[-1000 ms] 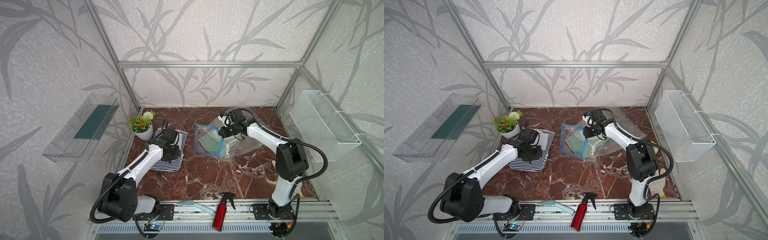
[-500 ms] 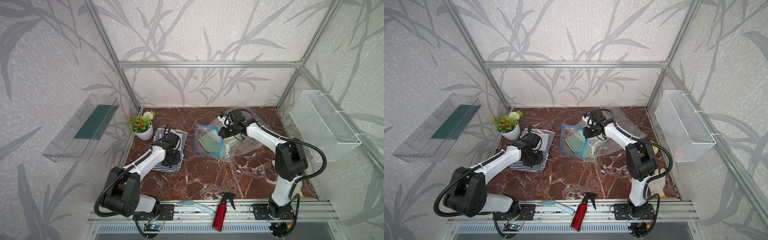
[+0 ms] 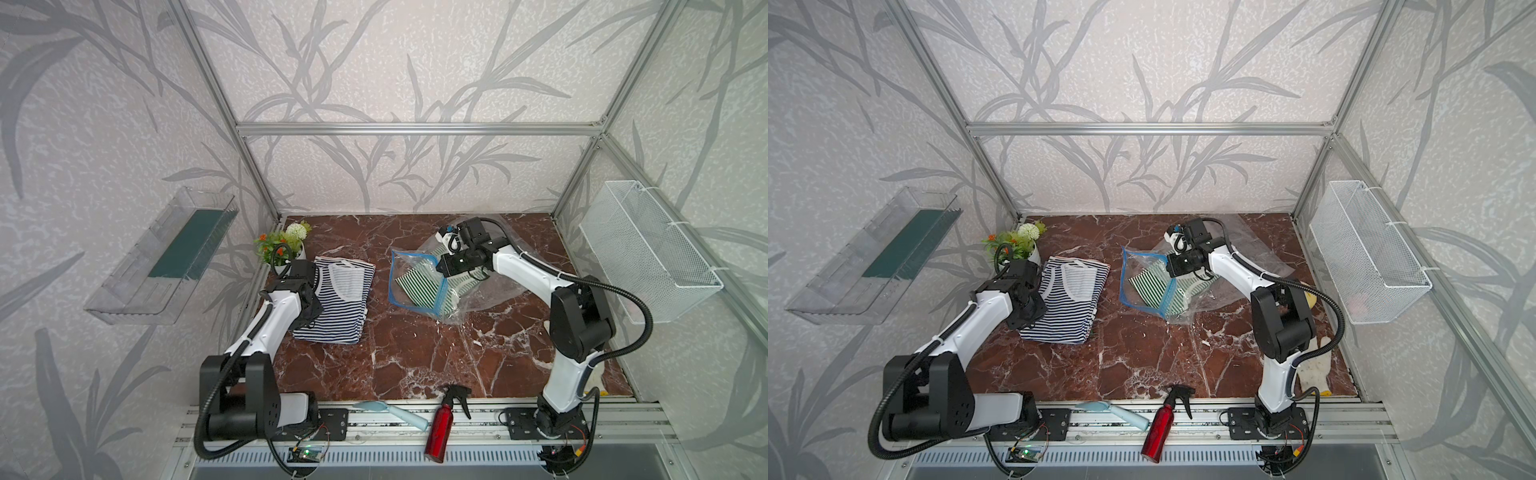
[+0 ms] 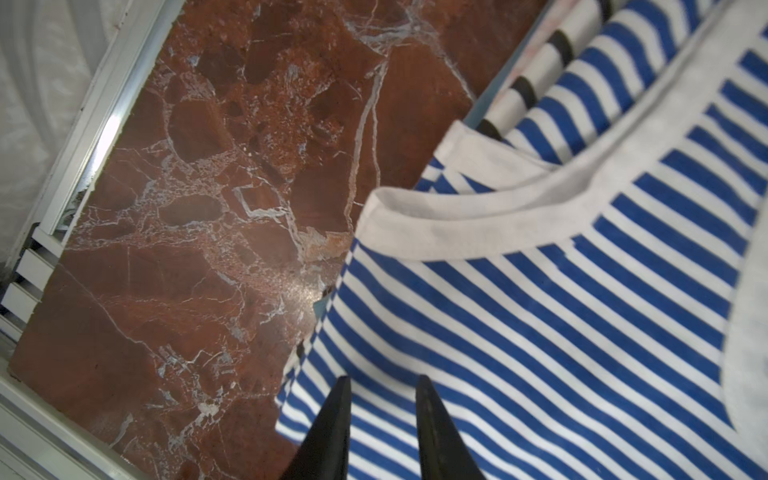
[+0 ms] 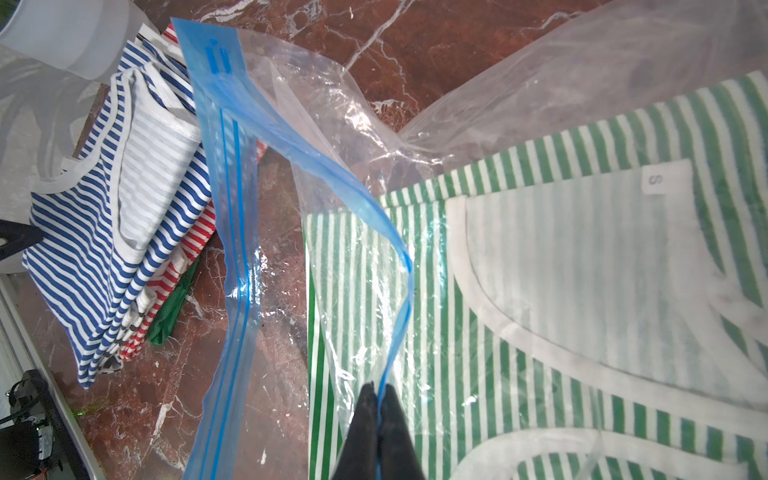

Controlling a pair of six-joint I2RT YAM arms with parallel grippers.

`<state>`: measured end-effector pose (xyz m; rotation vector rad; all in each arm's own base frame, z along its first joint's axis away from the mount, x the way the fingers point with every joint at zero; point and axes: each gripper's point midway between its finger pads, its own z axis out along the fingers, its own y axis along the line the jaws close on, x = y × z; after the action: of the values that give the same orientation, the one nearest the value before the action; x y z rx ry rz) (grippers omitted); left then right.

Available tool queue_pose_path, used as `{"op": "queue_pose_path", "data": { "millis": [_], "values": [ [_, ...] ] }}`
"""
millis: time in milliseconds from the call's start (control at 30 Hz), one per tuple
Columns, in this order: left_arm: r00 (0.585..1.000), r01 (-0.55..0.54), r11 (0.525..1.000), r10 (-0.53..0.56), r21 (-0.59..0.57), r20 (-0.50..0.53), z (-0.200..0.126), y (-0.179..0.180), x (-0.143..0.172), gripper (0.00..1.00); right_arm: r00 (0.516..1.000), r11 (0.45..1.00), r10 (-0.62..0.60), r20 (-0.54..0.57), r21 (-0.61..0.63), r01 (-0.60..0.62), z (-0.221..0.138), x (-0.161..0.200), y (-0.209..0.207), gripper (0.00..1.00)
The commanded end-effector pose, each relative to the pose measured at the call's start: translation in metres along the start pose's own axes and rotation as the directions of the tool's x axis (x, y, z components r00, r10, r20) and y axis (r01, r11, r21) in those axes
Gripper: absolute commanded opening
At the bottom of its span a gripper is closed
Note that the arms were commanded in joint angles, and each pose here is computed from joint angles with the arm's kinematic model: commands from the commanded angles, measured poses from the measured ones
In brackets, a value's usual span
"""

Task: Take the tank top out of the vacuum bag
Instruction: Take out the tank top from the vacuum bag.

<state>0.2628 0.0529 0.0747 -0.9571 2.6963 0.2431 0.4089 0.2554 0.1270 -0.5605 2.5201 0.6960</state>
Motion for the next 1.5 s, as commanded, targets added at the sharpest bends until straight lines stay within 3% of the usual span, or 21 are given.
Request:
{"op": "queue_pose_path", "data": {
  "millis": [0, 167, 333, 433, 567, 667, 800, 867, 1067, 1367, 1467],
  "values": [
    [0.999, 0.030, 0.997, -0.031, -0.072, -0.007, 0.015, 0.004, -0.012, 0.30, 1.000, 1.000, -0.007, -0.005, -0.010, 0.007, -0.006, -0.003, 0.003, 0.00],
    [0.999, 0.021, 0.999, -0.023, -0.050, -0.036, 0.025, -0.003, -0.006, 0.31, 1.000, 1.000, -0.012, 0.001, -0.011, 0.012, -0.009, -0.004, 0.005, 0.00],
    [0.995, 0.035, 0.998, -0.040, 0.050, 0.095, -0.017, -0.003, -0.016, 0.31, 0.999, 1.000, -0.020, 0.027, -0.023, 0.021, -0.011, -0.009, 0.009, 0.00],
    [0.986, -0.021, 0.981, -0.012, 0.195, 0.166, -0.052, -0.020, -0.019, 0.31, 0.997, 0.999, -0.033, 0.063, -0.033, 0.036, -0.014, -0.014, 0.015, 0.00],
    [0.981, -0.133, 0.854, 0.040, 0.502, 0.191, -0.093, -0.079, -0.004, 0.31, 0.995, 0.998, -0.045, 0.086, -0.046, 0.050, -0.017, -0.021, 0.023, 0.00],
    [0.975, -0.195, 0.756, 0.081, 0.625, 0.206, -0.113, -0.122, 0.019, 0.30, 0.993, 0.997, -0.062, 0.098, -0.049, 0.067, -0.021, -0.029, 0.031, 0.00],
    [0.984, -0.169, 0.607, 0.052, 0.777, 0.173, -0.132, -0.178, 0.047, 0.26, 0.987, 0.993, -0.094, 0.128, -0.053, 0.102, -0.025, -0.034, 0.044, 0.00],
    [0.982, -0.182, 0.561, 0.070, 0.808, 0.173, -0.134, -0.203, 0.060, 0.24, 0.984, 0.991, -0.108, 0.141, -0.057, 0.117, -0.027, -0.037, 0.051, 0.00],
    [0.977, -0.214, 0.556, 0.126, 0.803, 0.173, -0.117, -0.256, 0.075, 0.23, 0.981, 0.990, -0.124, 0.149, -0.053, 0.133, -0.030, -0.041, 0.060, 0.00],
    [0.992, -0.115, 0.657, 0.111, 0.745, 0.056, -0.075, -0.287, 0.094, 0.28, 0.983, 0.989, -0.133, 0.126, -0.050, 0.140, -0.021, -0.034, 0.064, 0.00],
    [0.996, -0.068, 0.645, 0.090, 0.761, 0.013, -0.068, -0.297, 0.102, 0.29, 0.984, 0.989, -0.132, 0.119, -0.059, 0.139, -0.019, -0.033, 0.066, 0.00]
  ]
}}
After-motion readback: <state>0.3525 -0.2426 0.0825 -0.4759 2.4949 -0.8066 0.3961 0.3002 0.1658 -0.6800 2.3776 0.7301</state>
